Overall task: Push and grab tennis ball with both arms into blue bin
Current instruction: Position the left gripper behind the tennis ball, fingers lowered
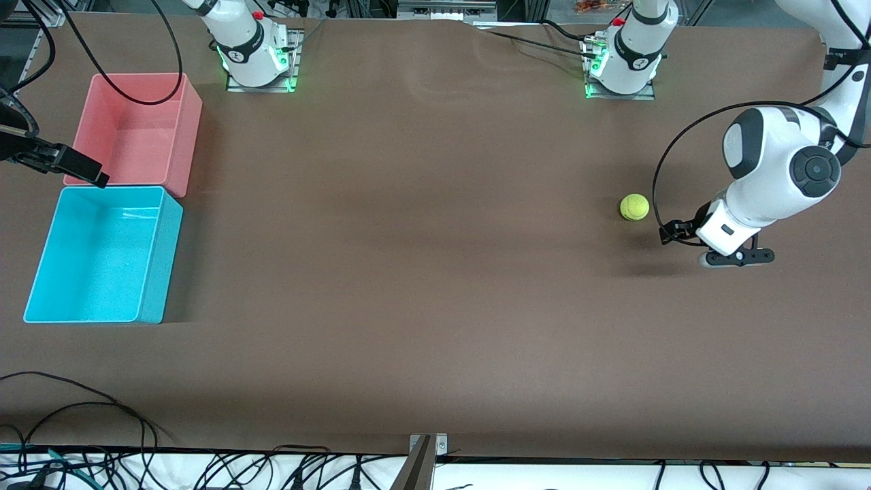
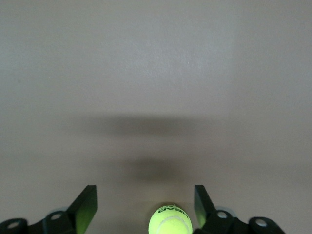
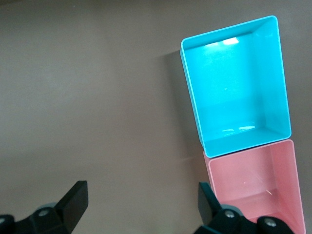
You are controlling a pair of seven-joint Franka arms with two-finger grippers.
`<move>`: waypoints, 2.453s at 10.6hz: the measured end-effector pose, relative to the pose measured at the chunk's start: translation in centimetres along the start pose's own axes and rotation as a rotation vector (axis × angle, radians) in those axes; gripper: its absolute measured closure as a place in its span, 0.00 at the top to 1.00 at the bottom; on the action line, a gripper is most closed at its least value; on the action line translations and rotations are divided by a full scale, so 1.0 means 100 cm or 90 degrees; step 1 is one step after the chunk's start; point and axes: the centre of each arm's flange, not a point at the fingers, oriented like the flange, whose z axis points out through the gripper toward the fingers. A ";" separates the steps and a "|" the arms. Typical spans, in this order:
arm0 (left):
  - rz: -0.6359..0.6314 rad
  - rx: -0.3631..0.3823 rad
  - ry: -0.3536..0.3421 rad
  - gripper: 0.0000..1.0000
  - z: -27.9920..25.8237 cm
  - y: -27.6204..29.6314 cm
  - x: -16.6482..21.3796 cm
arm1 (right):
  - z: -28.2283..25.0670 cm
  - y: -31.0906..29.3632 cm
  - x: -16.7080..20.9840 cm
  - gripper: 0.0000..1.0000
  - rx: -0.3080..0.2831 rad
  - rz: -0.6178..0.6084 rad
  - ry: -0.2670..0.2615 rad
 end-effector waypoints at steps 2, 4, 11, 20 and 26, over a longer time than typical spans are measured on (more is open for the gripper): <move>0.086 -0.001 -0.001 0.63 0.008 0.000 -0.003 | 0.000 0.000 0.000 1.00 0.000 0.000 0.000; 0.201 -0.001 0.001 0.37 0.008 0.000 -0.003 | 0.000 0.000 0.000 1.00 0.000 0.000 0.000; 0.665 -0.020 -0.032 0.01 0.033 -0.025 -0.020 | 0.000 0.000 0.000 1.00 0.000 -0.001 0.000; 0.942 -0.012 -0.006 0.01 0.070 -0.052 -0.047 | 0.002 0.000 0.001 1.00 0.000 -0.001 -0.002; 0.950 -0.009 -0.008 0.01 0.092 -0.048 -0.075 | 0.004 -0.001 0.002 1.00 0.000 -0.001 -0.004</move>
